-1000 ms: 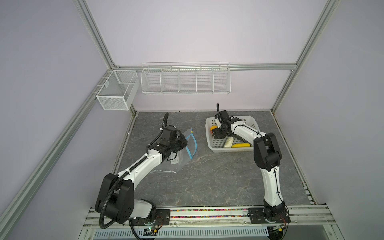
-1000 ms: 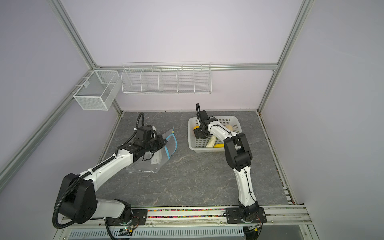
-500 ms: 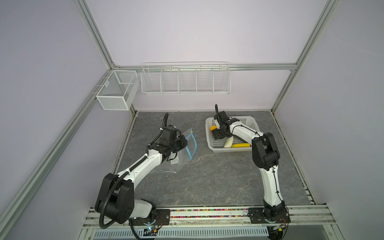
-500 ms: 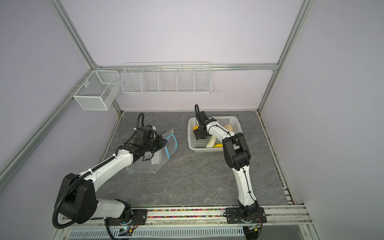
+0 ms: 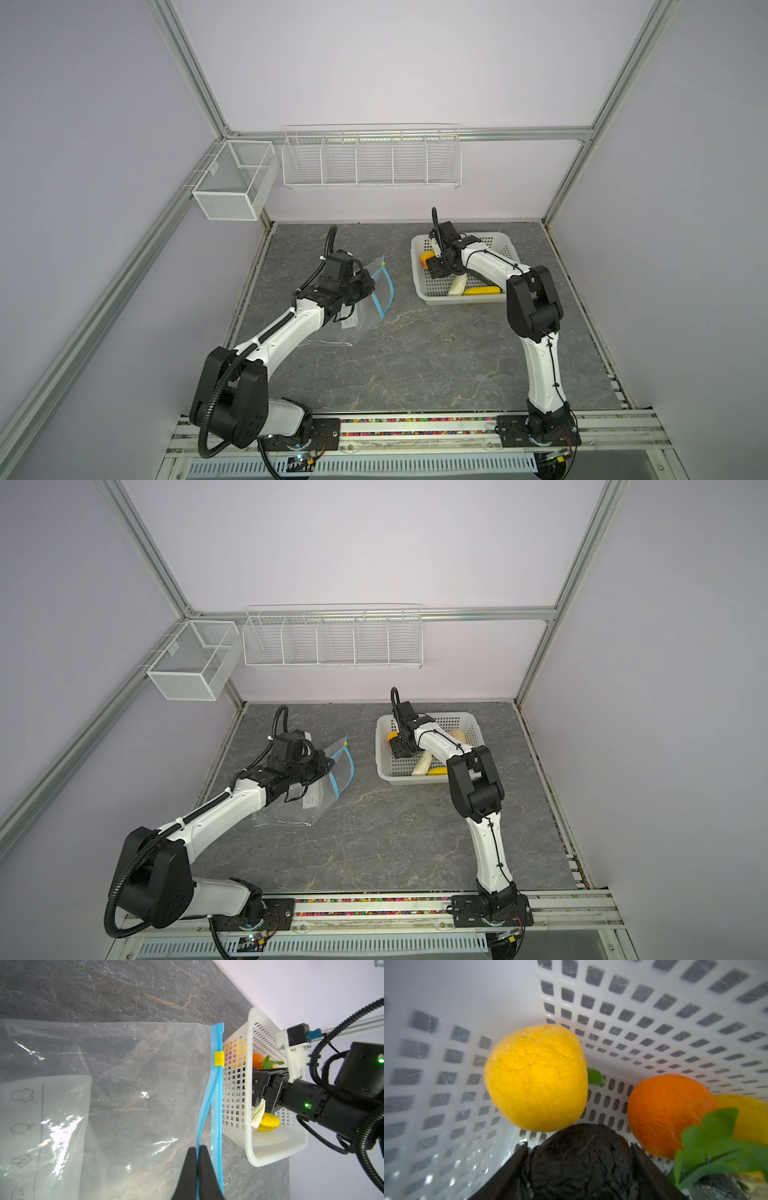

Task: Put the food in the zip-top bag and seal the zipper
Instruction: 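Lower the right gripper onto the black eggplant and close on it, then lift the black eggplant with the right gripper toward the open bag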

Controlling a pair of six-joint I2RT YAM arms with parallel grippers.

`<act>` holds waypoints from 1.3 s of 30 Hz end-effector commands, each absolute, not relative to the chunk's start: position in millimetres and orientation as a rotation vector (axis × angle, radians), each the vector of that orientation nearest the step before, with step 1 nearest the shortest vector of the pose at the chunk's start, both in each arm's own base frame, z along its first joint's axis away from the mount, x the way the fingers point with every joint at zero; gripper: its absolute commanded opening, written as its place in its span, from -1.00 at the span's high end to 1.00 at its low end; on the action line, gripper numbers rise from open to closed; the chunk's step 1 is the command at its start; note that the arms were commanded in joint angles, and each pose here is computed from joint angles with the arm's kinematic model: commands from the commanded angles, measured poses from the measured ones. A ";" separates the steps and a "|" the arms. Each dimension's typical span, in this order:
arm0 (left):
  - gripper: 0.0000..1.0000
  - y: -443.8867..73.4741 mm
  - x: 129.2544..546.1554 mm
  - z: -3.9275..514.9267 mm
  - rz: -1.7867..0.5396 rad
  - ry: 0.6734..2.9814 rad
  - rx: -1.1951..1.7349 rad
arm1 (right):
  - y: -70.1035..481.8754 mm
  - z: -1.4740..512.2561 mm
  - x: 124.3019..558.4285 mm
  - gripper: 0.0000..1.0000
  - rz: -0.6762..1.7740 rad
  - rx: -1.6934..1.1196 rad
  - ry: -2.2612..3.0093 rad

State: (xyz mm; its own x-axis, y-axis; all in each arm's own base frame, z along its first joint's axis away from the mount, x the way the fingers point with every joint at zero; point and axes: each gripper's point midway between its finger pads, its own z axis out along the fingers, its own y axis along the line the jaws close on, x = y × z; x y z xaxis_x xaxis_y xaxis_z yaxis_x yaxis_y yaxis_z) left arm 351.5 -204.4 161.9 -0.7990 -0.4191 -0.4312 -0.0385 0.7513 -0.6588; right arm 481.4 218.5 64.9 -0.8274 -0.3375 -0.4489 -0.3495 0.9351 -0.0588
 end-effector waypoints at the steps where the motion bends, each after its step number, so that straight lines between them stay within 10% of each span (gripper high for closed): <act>1: 1.00 -207.5 351.3 176.8 -0.898 2.333 -0.315 | 212.4 103.1 480.3 -0.43 0.063 -0.457 2.567; 11: 1.00 -206.9 350.1 182.8 -0.900 2.318 -0.306 | 215.6 152.6 456.9 -0.40 0.215 -0.435 2.502; 23: 1.00 -207.8 352.1 193.6 -0.906 2.300 -0.294 | 299.9 232.8 386.2 -0.38 0.976 -0.583 2.215; 39: 1.00 -204.2 349.0 196.3 -0.897 2.291 -0.301 | 376.3 228.6 349.3 -0.33 1.258 -0.734 2.115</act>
